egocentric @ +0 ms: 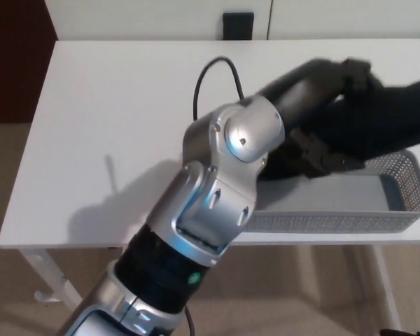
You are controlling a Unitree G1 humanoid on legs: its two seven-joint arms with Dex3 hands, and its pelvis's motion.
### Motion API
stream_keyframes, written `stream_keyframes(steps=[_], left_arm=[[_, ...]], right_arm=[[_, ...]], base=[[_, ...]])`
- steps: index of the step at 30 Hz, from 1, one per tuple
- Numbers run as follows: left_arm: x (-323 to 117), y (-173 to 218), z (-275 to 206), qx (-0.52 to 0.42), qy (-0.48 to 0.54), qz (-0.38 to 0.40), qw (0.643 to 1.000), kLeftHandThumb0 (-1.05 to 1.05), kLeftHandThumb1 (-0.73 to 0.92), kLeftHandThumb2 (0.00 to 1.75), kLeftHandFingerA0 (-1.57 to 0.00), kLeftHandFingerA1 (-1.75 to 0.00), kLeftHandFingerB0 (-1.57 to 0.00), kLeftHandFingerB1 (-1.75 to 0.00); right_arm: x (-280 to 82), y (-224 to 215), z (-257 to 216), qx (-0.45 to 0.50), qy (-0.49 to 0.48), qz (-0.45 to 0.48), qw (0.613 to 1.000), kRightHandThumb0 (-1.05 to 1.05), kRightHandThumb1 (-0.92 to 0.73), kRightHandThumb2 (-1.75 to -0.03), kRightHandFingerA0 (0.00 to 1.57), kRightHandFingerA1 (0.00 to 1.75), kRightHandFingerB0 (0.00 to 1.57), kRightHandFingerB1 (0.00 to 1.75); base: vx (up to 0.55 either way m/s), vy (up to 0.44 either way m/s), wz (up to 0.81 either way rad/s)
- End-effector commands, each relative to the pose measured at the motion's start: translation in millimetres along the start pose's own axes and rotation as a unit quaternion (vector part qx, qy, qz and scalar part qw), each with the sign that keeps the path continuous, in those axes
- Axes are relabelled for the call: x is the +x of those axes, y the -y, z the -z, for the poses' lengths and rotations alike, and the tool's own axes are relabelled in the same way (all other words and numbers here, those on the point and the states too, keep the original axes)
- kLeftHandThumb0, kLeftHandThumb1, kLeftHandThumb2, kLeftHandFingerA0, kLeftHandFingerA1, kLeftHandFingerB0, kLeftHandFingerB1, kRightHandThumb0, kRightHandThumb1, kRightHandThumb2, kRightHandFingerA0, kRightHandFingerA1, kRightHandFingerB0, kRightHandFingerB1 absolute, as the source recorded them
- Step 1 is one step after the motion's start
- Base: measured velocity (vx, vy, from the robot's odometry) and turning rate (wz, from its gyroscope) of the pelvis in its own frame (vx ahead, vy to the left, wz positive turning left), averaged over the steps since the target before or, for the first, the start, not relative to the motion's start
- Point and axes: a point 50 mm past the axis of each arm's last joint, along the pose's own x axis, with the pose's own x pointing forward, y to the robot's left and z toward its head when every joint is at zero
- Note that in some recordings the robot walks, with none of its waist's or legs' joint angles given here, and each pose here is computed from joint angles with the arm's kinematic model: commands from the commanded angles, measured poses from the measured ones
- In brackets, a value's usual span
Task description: The robot walk towards a table in front and pick up a black pencil case on the left hand side and put the pencil case into a small container on the right hand side
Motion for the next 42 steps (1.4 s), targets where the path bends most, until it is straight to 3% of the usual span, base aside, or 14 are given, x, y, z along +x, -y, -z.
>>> stream_keyframes(steps=[1,10,11,12,15,16,17,18,19,21,24,25,26,42], left_arm=[[12,31,-7,-0.077,-0.035,0.046,0.995,-0.21,0.69,0.78,-0.95,-1.46,-0.84,-0.97],[12,34,8,-0.072,-0.061,0.047,0.994,-0.22,0.71,0.75,-0.93,-1.44,-0.83,-0.97],[11,32,10,-0.066,-0.064,0.044,0.995,-0.21,0.71,0.76,-0.91,-1.43,-0.82,-0.98],[11,29,13,-0.062,-0.065,0.04,0.995,-0.21,0.71,0.76,-0.93,-1.43,-0.82,-0.99],[10,26,17,-0.059,-0.065,0.033,0.996,-0.2,0.7,0.76,-0.92,-1.38,-0.83,-0.91],[9,26,18,-0.054,-0.055,0.017,0.997,-0.24,0.74,0.62,-1.03,-1.19,-0.8,-0.61],[8,25,19,-0.044,-0.055,0.018,0.997,-0.58,0.58,0.58,-0.55,-0.62,-0.22,-0.29],[6,24,19,-0.017,-0.06,0.026,0.998,-0.72,0.45,0.82,-0.05,-0.33,-0.07,-0.16],[6,23,18,0.002,-0.064,0.031,0.997,-0.72,0.45,0.82,-0.05,-0.33,-0.07,-0.16],[3,22,19,0.042,-0.066,0.024,0.997,-0.82,0.49,0.83,0.0,0.0,0.0,0.0],[1,20,20,0.05,-0.059,0.021,0.997,-0.81,0.45,0.81,0.0,0.0,0.0,0.0],[0,19,21,0.056,-0.058,0.02,0.997,-0.81,0.45,0.8,0.0,0.0,0.0,0.0],[-1,19,22,0.065,-0.058,0.019,0.996,-0.82,0.45,0.81,0.0,0.0,0.0,0.0],[-16,18,35,0.106,-0.065,0.025,0.992,-0.85,0.49,0.86,0.0,0.0,0.0,0.0]], right_arm=[[0,6,0,-0.037,-0.006,-0.005,0.999,-0.54,-0.45,-0.79,0.56,0.59,0.34,0.51],[-1,5,-2,-0.061,-0.006,-0.012,0.998,-0.53,-0.45,-0.79,0.56,0.59,0.33,0.51],[0,5,-3,-0.068,-0.003,-0.016,0.998,-0.48,-0.57,-0.56,0.63,0.49,0.39,0.42],[1,5,-3,-0.067,-0.004,-0.016,0.998,-0.53,-0.46,-0.79,0.55,0.59,0.32,0.51],[1,5,-3,-0.077,-0.006,-0.017,0.997,-0.54,-0.46,-0.8,0.55,0.58,0.33,0.5],[1,6,-3,-0.084,-0.01,-0.017,0.996,-0.55,-0.46,-0.8,0.54,0.57,0.33,0.51],[1,6,-3,-0.085,-0.011,-0.016,0.996,-0.54,-0.46,-0.79,0.55,0.57,0.35,0.51],[1,5,-4,-0.086,-0.012,-0.015,0.996,-0.54,-0.46,-0.8,0.56,0.58,0.35,0.51],[2,5,-4,-0.087,-0.011,-0.015,0.996,-0.54,-0.46,-0.8,0.56,0.58,0.35,0.51],[1,4,-3,-0.084,-0.011,-0.014,0.996,-0.53,-0.46,-0.79,0.56,0.58,0.34,0.51],[1,4,-4,-0.083,-0.01,-0.015,0.996,-0.54,-0.46,-0.79,0.56,0.58,0.33,0.51],[1,4,-3,-0.086,-0.01,-0.014,0.996,-0.48,-0.57,-0.56,0.64,0.47,0.4,0.42],[1,5,-4,-0.088,-0.011,-0.015,0.996,-0.54,-0.46,-0.79,0.56,0.57,0.36,0.51],[1,0,-6,-0.105,-0.006,-0.034,0.994,-0.53,-0.46,-0.79,0.56,0.57,0.37,0.51]], base=[[0.0,0.0,0.0],[0.0,0.0,0.0],[0.0,0.0,0.0],[0.0,0.0,0.0],[0.0,0.0,0.0],[0.0,0.0,0.0],[0.0,0.0,0.0],[0.0,0.0,0.0],[0.0,0.0,0.0],[0.0,0.0,0.0],[0.0,0.0,0.0],[0.0,0.0,0.0],[0.0,0.0,0.0],[0.0,0.0,0.0]])
